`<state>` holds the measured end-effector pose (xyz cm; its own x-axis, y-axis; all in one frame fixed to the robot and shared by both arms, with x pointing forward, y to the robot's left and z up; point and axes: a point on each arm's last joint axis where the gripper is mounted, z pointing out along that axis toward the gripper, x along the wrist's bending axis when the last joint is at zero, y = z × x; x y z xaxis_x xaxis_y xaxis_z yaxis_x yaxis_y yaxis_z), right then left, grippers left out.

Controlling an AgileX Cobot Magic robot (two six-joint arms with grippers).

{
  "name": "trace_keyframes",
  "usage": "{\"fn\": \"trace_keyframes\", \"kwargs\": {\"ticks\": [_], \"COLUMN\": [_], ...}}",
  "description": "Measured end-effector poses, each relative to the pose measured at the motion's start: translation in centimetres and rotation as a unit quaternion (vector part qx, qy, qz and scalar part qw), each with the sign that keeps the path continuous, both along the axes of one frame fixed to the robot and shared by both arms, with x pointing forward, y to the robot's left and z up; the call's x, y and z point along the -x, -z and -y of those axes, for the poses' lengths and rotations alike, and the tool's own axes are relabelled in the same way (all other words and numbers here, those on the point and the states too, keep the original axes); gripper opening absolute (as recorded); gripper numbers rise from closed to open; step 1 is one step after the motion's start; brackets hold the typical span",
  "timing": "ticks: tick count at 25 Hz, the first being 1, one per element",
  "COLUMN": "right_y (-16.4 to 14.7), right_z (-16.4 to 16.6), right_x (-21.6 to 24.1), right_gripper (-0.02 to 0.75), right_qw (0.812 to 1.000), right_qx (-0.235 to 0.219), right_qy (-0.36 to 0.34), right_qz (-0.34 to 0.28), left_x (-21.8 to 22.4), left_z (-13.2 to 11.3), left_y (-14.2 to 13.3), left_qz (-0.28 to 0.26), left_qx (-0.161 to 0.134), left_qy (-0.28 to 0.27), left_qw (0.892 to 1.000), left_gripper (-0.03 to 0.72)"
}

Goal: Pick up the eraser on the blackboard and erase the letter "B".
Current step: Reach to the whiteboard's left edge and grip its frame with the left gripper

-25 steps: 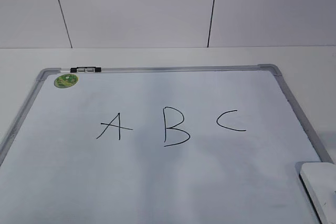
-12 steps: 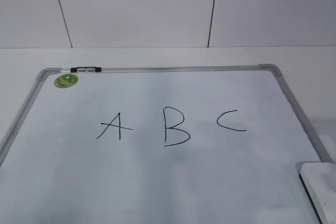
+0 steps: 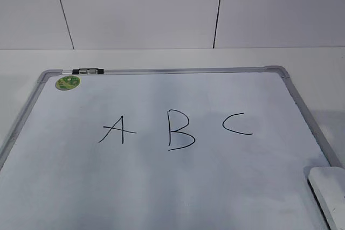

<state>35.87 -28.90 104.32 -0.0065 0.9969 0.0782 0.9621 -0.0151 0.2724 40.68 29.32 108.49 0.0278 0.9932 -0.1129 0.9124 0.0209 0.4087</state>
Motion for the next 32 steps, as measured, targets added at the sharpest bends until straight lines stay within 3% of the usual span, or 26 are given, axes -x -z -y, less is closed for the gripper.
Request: {"fn": "trace_keyframes", "kwargs": {"ticks": [7,16,23,32], "right_y": [-0.3,-1.0,-1.0,-1.0], "right_z": [-0.1,-0.3,-0.3,-0.3], "right_x": [-1.8,-2.6,-2.5,-2.5], "right_gripper": [0.564,0.564,0.564,0.564], "right_qw": [1.0,1.0,1.0,1.0], "right_qx": [-0.001,-0.01,-0.014,-0.016], "right_qy": [0.0,0.001,0.001,0.002], "right_qz": [-0.025,-0.021,-0.027,-0.027], "left_x": [-7.2,-13.7,-15.6,-16.7], "left_z": [-0.2,-0.4,-0.4,-0.5], "left_y": [2.2,7.3,11.6,14.0], "left_qz": [-0.054,-0.117,-0.161,-0.164], "left_qx": [-0.003,-0.009,-0.012,-0.015], "left_qy": [-0.001,0.014,0.022,0.026], "left_qw": [0.999,0.993,0.987,0.986], "left_gripper": [0.24,0.24,0.24,0.24]}}
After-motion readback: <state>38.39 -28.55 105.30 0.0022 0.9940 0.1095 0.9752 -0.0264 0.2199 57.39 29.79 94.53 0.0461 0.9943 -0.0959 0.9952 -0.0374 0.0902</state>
